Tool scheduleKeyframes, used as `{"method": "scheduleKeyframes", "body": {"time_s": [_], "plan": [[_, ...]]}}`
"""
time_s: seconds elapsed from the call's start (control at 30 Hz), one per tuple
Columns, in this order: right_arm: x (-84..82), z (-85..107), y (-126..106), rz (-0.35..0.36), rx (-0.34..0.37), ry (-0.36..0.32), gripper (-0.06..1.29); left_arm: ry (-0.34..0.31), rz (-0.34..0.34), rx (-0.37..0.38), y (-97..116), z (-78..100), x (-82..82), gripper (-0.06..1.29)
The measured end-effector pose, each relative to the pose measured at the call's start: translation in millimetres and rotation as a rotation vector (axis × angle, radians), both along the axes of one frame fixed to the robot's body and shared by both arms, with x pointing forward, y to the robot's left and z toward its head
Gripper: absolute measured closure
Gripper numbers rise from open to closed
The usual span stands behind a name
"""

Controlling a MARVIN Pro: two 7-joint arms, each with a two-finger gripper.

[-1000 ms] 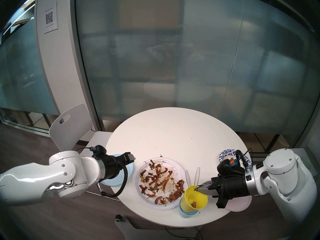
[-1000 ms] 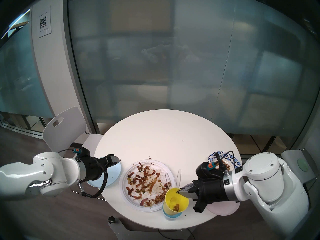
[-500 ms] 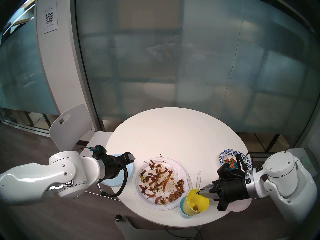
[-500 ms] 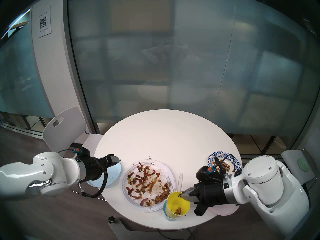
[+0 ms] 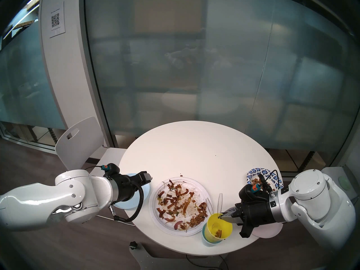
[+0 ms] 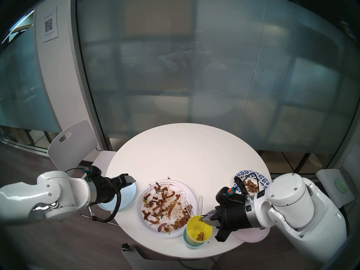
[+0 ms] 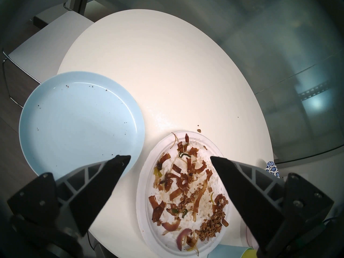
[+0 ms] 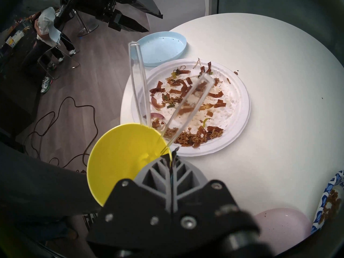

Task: Stack the plates into one stack

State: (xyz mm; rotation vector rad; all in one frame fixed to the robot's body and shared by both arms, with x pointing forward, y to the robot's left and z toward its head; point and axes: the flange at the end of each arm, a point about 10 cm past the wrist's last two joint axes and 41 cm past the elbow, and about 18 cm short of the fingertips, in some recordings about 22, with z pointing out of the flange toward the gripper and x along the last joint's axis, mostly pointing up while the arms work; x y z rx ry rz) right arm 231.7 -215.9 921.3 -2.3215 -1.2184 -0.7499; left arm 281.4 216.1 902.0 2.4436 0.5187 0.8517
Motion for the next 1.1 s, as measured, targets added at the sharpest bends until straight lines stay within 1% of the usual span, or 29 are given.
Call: {"method": "scheduleKeyframes", "body": {"time_s": [0.2, 0.37, 0.57, 0.87, 0.97, 1.1], "plan": [[7.0, -2.8, -10, -0.029, -0.034, -0.01, 1.25, 0.0, 0.0, 0.0, 0, 0.0, 0.0, 0.0], [12.9, -6.7, -17, -0.061, -0.049, -0.016, 1.25, 0.0, 0.0, 0.0, 0, 0.0, 0.0, 0.0], [24.4, -10.0, -27, -0.107, -0.051, -0.023, 1.25, 0.0, 0.0, 0.0, 0, 0.1, 0.1, 0.0], [41.1, -20.3, -41, -0.161, -0.055, -0.009, 1.25, 0.0, 0.0, 0.0, 0, 0.0, 0.0, 0.0], [46.1, -19.9, -44, -0.175, -0.051, -0.013, 1.25, 0.0, 0.0, 0.0, 0, 0.1, 0.0, 0.0], [51.6, -14.9, -46, -0.185, -0.04, -0.028, 1.25, 0.0, 0.0, 0.0, 0, 0.1, 0.1, 0.0]]}}
